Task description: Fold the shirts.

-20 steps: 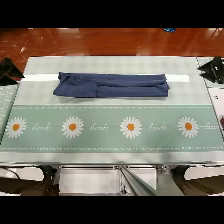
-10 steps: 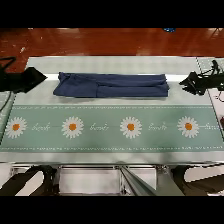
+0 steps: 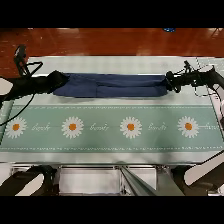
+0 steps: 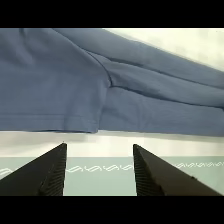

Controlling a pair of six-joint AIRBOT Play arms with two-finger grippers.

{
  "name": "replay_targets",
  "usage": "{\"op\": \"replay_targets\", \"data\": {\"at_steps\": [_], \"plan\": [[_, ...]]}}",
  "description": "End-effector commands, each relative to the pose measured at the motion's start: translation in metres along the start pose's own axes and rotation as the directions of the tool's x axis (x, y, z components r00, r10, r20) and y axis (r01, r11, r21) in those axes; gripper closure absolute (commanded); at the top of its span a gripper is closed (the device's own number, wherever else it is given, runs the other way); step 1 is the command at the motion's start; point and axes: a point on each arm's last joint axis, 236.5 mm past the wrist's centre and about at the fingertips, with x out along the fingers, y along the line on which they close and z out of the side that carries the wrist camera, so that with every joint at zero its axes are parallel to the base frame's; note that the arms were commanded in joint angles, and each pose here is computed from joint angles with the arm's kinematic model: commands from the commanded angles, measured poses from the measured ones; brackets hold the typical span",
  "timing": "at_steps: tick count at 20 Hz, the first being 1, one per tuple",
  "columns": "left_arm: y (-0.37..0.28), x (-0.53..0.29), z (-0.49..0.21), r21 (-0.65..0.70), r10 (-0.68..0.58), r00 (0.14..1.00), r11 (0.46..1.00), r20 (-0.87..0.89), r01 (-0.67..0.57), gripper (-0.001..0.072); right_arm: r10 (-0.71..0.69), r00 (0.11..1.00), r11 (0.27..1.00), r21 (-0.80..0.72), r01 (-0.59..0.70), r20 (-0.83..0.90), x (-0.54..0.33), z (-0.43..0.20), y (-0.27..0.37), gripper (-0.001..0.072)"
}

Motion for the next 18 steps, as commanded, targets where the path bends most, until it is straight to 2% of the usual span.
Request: {"op": "replay_targets", "data": {"at_steps": [1,2,3,4,5,8,9,13,18], "plan": [[-0.005,0.007,-0.008,-0.026,-0.022,0.999,0.999,-0.028,0.021,0.0201,0.027,1.0,0.998,-0.059,-0.028,-0.01,0.017,-0.003,0.027,0.0688],[-0.004,0.008,-0.01,-0.029,-0.022,0.999,0.999,-0.038,0.021,0.0206,0.036,0.999,0.996,-0.082,-0.037,-0.014,0.009,-0.002,0.036,0.0688],[-0.004,0.008,-0.012,-0.029,-0.022,0.999,0.999,-0.046,0.021,0.0352,0.031,0.999,0.993,-0.115,-0.032,-0.012,-0.004,-0.001,0.043,0.0688],[-0.005,0.008,-0.012,-0.023,-0.023,0.999,0.999,-0.046,0.022,0.0595,0.015,1.0,0.989,-0.149,-0.016,-0.005,-0.02,-0.002,0.047,0.0689],[-0.008,0.008,-0.014,0.013,-0.034,0.998,0.999,-0.055,0.034,0.0685,-0.027,1.0,0.98,-0.196,0.027,0.003,-0.04,-0.005,0.048,0.0689],[-0.038,0.01,-0.029,0.098,-0.104,0.989,0.989,-0.109,0.115,0.0685,-0.189,0.977,0.926,-0.313,0.209,0.093,-0.103,-0.024,0.044,0.0689],[-0.048,0.014,-0.034,0.116,-0.117,0.986,0.985,-0.117,0.13,0.0686,-0.195,0.971,0.915,-0.331,0.23,0.137,-0.121,-0.036,0.05,0.0689],[-0.088,0.062,-0.075,0.175,-0.147,0.958,0.965,-0.247,0.193,0.0686,-0.128,0.953,0.896,-0.38,0.231,0.276,-0.181,-0.113,0.073,0.0688],[-0.169,0.138,-0.15,0.266,-0.175,0.865,0.906,-0.471,0.328,0.0686,-0.046,0.95,0.899,-0.402,0.174,0.309,-0.215,-0.199,0.086,0.0688]]}}
